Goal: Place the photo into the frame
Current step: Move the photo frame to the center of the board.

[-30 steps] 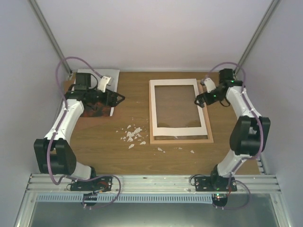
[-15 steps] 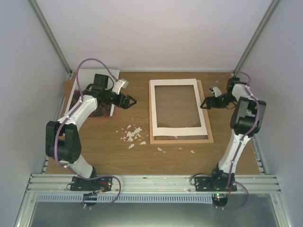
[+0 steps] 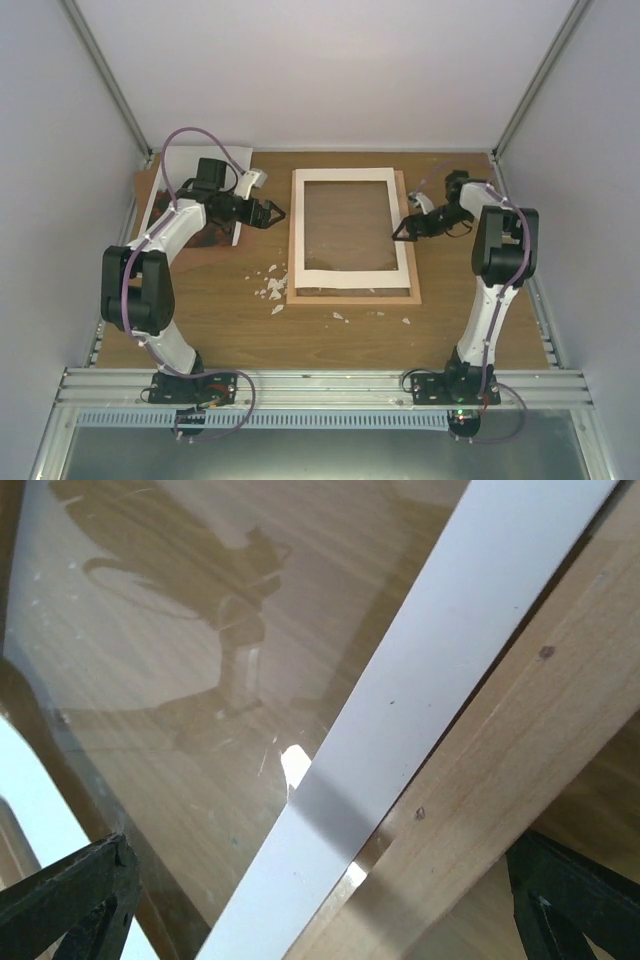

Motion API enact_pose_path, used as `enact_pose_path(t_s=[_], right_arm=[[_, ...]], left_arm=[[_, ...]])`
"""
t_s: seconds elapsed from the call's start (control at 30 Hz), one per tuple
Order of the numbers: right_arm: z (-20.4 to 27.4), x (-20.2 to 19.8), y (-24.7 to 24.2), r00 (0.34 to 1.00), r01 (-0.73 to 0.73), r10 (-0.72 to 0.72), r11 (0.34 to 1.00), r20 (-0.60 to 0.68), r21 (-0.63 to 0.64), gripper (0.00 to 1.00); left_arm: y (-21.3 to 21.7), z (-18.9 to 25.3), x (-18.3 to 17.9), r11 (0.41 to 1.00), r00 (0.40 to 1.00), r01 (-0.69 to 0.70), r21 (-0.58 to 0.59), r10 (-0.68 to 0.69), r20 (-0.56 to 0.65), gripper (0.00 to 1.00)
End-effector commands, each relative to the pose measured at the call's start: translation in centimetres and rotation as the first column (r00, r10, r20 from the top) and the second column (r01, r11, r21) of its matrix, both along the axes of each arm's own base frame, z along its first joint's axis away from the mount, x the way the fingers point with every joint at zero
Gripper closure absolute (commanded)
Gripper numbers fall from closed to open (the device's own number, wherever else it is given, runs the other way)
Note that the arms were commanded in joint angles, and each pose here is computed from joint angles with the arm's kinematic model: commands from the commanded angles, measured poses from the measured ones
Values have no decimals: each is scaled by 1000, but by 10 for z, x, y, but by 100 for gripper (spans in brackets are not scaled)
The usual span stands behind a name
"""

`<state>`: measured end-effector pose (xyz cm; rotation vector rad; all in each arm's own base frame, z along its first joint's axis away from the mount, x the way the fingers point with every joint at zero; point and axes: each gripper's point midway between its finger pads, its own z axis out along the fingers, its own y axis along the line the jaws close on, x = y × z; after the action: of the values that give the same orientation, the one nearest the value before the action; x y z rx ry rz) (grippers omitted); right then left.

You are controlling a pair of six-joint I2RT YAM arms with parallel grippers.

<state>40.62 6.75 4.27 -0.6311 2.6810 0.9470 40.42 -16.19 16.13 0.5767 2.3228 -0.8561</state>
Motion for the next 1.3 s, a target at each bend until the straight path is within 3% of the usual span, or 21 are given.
enact_pose_path(t_s=[0.0, 0.13, 0.23, 0.4, 0.7, 1.07, 1.27], right_arm=[[-10, -25, 46, 994, -89, 92, 995, -62, 44, 1], [-3, -21, 64, 992, -125, 126, 992, -23, 30, 1], [-2, 6, 54, 997, -73, 74, 997, 29, -12, 0], [-1, 41, 58, 999, -17, 15, 999, 41, 39, 0], [-6, 43, 74, 1000, -27, 26, 995, 14, 96, 1], [-7, 1, 111, 992, -115, 120, 984, -26, 136, 2], [20, 21, 84, 995, -68, 64, 996, 76, 52, 2]], left_arm=[[8, -2, 9, 999, 1000, -14, -39, 15, 18, 1], [15, -9, 16, 999, 1000, -26, -48, 26, 5, 1], [16, -20, 23, 998, 999, -32, -49, 32, -11, 1], [16, -47, 46, 997, 997, -65, -40, 63, -53, 1], [-1, -92, 42, 1000, 988, -15, -21, 11, -154, 1], [0, -91, -6, 999, 983, 51, -14, -52, -176, 2], [21, -56, -1, 995, 999, 23, 102, -18, -48, 1]])
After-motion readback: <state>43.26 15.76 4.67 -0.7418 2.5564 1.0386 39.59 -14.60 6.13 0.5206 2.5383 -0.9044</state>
